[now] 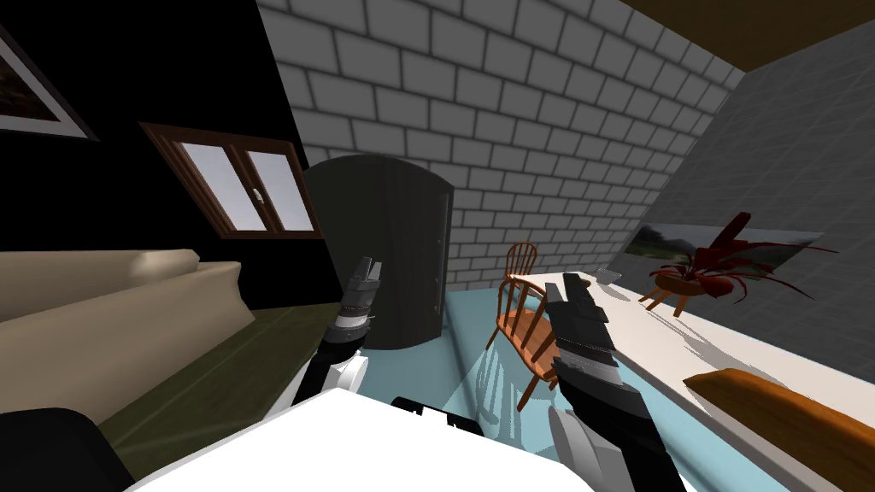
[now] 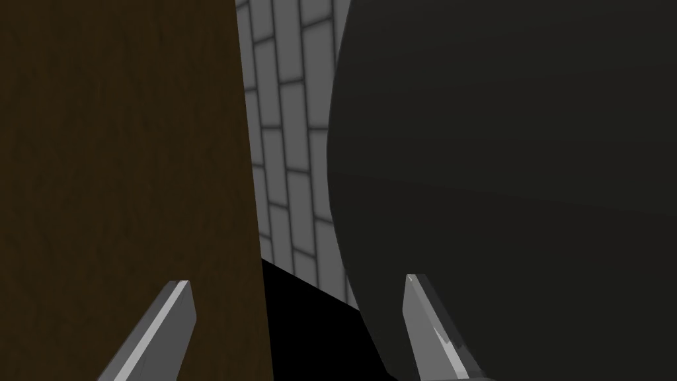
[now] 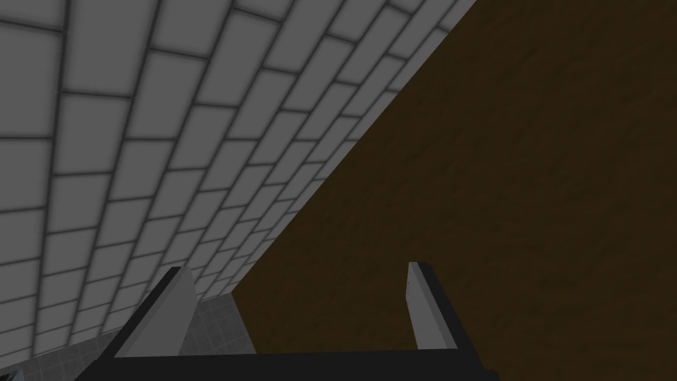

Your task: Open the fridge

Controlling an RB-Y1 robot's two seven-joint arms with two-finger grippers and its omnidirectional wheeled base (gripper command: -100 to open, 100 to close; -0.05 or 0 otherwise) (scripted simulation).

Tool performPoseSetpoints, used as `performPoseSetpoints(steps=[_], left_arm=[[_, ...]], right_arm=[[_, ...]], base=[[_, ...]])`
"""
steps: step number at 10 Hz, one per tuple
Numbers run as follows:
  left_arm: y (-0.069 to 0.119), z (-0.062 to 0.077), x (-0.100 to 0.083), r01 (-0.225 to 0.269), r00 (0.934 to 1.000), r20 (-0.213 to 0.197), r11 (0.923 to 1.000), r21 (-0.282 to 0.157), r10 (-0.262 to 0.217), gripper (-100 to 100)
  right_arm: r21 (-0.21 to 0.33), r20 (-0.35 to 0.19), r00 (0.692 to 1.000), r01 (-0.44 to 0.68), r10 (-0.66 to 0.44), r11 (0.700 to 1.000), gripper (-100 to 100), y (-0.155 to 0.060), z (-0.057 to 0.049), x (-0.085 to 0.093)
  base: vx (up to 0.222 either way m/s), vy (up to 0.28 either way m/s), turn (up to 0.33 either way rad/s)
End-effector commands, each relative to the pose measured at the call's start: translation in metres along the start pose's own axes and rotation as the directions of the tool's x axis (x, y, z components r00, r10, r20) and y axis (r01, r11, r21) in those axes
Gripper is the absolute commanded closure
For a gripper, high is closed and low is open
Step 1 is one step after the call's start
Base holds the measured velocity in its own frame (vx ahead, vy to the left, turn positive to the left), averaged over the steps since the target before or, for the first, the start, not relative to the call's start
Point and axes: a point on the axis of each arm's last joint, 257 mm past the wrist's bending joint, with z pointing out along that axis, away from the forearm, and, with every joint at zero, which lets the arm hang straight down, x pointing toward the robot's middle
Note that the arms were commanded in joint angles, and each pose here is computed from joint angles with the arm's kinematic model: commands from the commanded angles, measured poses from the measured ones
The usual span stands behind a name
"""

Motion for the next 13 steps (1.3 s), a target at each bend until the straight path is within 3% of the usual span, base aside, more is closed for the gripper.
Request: performPoseSetpoints(steps=[1, 2, 7, 13], left_arm=[[0.0, 0.0, 0.0, 0.0, 1.0, 0.0, 1.0, 0.0, 0.0, 0], [0.001, 0.0, 0.003, -0.008, 0.9995, -0.029, 1.0, -0.003, 0.008, -100], [0.011, 0.0, 0.013, -0.048, 0.9896, -0.138, 0.998, -0.042, 0.042, -100], [0.031, 0.002, 0.018, -0.119, 0.966, -0.244, 0.9843, -0.13, 0.085, -100]], right_arm=[[0.0, 0.0, 1.0, 0.0, 0.0, 1.0, 0, 0.0, 0.0, 0.0], [0.0, 0.0, 1.0, 0.0, 0.0, 1.0, 0, 0.0, 0.0, 0.0], [0.001, 0.0, 1.0, 0.0, 0.0, 1.0, 0, 0.0, 0.0, 0.0], [0.001, 0.0, 1.0, 0.0, 0.0, 1.0, 0, 0.0, 0.0, 0.0]], base=[[0.0, 0.0, 0.0], [0.014, -0.006, -0.011], [0.032, -0.018, -0.023], [0.062, -0.037, -0.04]])
